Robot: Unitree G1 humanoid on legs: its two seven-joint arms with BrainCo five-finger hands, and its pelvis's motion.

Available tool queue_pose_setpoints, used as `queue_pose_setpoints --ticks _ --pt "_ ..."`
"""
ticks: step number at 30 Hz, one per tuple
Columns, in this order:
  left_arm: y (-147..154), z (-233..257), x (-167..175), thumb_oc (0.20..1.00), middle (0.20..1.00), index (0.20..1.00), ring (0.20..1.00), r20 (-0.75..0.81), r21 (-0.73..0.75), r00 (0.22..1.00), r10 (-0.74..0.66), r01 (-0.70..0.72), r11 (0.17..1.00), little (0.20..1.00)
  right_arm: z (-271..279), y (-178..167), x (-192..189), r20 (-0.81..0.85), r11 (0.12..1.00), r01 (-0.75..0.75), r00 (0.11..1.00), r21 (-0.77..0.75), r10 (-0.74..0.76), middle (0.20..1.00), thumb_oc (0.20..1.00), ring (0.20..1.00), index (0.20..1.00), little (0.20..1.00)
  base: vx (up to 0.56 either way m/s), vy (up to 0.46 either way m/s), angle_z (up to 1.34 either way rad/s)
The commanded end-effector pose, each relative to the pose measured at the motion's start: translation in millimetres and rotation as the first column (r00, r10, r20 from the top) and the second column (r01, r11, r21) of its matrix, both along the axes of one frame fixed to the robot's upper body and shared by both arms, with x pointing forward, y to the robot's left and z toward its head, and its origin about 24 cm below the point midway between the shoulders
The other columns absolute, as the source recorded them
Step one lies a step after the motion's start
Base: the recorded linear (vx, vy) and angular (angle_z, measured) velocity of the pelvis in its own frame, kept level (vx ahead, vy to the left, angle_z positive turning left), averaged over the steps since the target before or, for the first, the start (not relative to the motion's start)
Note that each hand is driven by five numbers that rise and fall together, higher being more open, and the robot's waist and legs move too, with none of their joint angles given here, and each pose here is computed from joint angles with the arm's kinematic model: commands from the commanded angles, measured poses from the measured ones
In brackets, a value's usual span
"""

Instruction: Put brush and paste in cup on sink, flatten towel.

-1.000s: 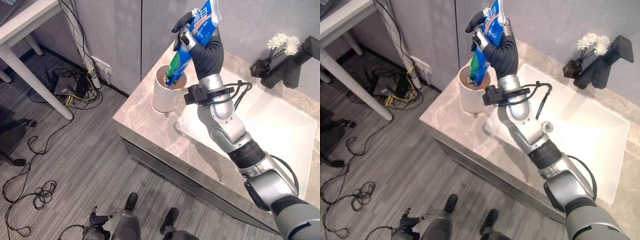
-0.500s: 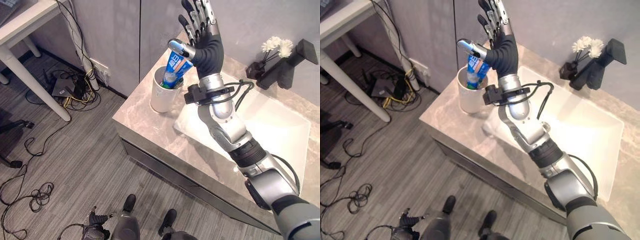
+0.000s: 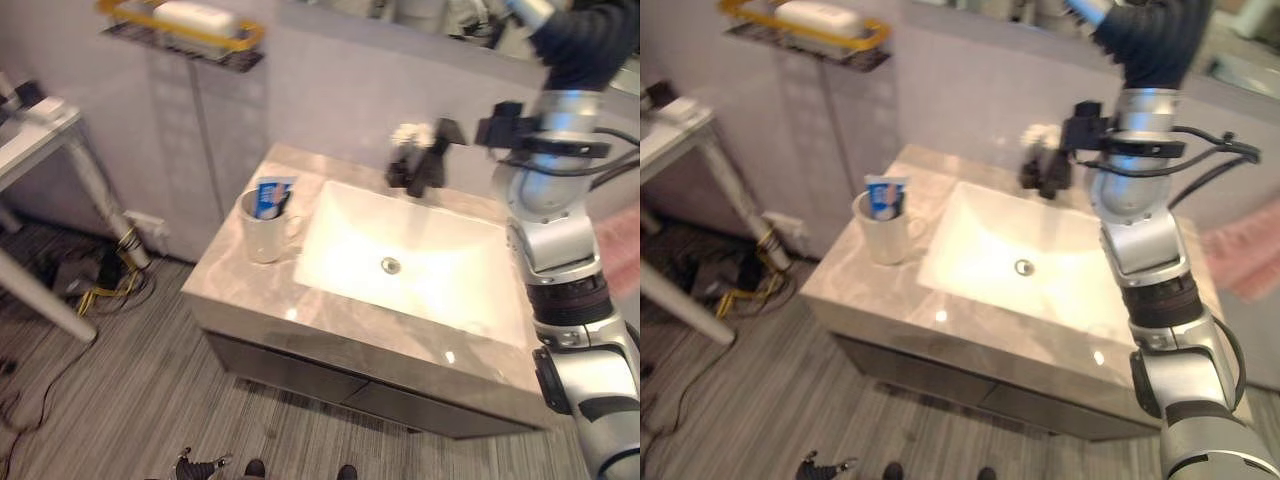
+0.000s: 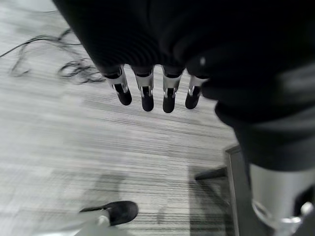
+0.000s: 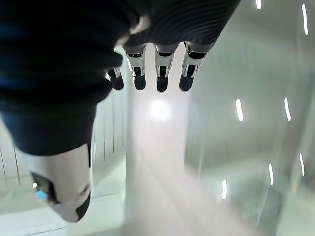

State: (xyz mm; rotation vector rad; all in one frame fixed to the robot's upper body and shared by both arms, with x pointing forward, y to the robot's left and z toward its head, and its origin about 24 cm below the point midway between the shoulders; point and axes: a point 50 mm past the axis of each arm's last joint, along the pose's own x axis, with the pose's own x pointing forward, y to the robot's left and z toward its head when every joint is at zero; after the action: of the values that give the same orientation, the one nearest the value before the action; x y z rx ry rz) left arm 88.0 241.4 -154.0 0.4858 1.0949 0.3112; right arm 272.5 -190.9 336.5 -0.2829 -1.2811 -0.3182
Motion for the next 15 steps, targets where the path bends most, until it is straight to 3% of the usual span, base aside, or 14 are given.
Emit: queue_pose_setpoints --ticks 1,3,4,5,7,8,9,10,12,14,15 --pt "4 2 11 1.000 1.000 1.000 1.000 -0.004 0.027 0.993 -0.114 0.114 0.993 1.000 -1 -26 -11 0.066 0.976 0.218 0.974 -0.021 -0.216 1.000 1.000 1.000 1.000 1.000 -0.01 -0.026 -0.47" --pt "1 6 21 1.000 1.000 1.000 1.000 0.045 0.020 0.988 -0.145 0.145 0.989 1.000 -11 -58 -23 0.057 0.932 0.362 0.931 -0.016 -0.361 1.000 1.000 1.000 1.000 1.000 -0.04 -0.040 -0.16" --pt "-1 7 25 1.000 1.000 1.000 1.000 0.091 -0.025 0.990 -0.108 0.111 0.994 1.000 -26 -94 -41 0.038 0.837 0.547 0.837 -0.007 -0.546 1.000 1.000 1.000 1.000 1.000 -0.05 -0.036 0.15" --pt "-1 7 25 1.000 1.000 1.000 1.000 0.089 -0.025 0.990 -0.112 0.115 0.993 1.000 -26 -95 -42 0.037 0.835 0.550 0.834 -0.007 -0.550 1.000 1.000 1.000 1.000 1.000 -0.05 -0.038 0.13" --pt "-4 7 25 1.000 1.000 1.000 1.000 0.101 -0.058 0.990 -0.098 0.104 0.993 1.000 -43 -127 -52 -0.028 0.715 0.699 0.715 -0.019 -0.699 1.000 1.000 1.000 1.000 1.000 -0.01 -0.018 -0.06" --pt "-6 8 27 1.000 1.000 1.000 1.000 0.113 -0.077 0.986 -0.124 0.134 0.988 1.000 -64 -163 -61 -0.117 0.531 0.843 0.521 -0.087 -0.845 1.000 1.000 1.000 1.000 1.000 -0.01 -0.018 -0.17" --pt "-6 8 26 1.000 1.000 1.000 1.000 0.110 -0.077 0.985 -0.131 0.140 0.987 1.000 -65 -165 -62 -0.117 0.525 0.847 0.514 -0.089 -0.850 1.000 1.000 1.000 1.000 1.000 -0.03 -0.025 -0.17" --pt "-6 10 27 1.000 1.000 1.000 1.000 0.123 -0.080 0.980 -0.153 0.164 0.983 1.000 -93 -199 -72 -0.256 0.396 0.908 0.354 -0.134 -0.899 1.000 1.000 1.000 1.000 1.000 -0.02 -0.014 -0.10" --pt "-2 13 28 1.000 1.000 1.000 1.000 0.160 -0.103 0.983 -0.089 0.106 0.989 1.000 -129 -226 -87 -0.404 0.306 0.935 0.214 -0.178 -0.889 1.000 1.000 1.000 1.000 1.000 -0.02 -0.013 -0.12" --pt "-1 22 36 1.000 1.000 1.000 1.000 0.211 -0.107 0.967 -0.147 0.172 0.979 1.000 -172 -254 -113 -0.550 0.206 0.943 0.030 -0.260 -0.834 1.000 1.000 1.000 1.000 1.000 -0.02 -0.013 -0.10" --pt "-1 22 36 1.000 1.000 1.000 1.000 0.210 -0.107 0.967 -0.147 0.172 0.979 1.000 -172 -255 -113 -0.550 0.206 0.943 0.030 -0.261 -0.834 1.000 1.000 1.000 1.000 1.000 -0.03 -0.021 -0.02"
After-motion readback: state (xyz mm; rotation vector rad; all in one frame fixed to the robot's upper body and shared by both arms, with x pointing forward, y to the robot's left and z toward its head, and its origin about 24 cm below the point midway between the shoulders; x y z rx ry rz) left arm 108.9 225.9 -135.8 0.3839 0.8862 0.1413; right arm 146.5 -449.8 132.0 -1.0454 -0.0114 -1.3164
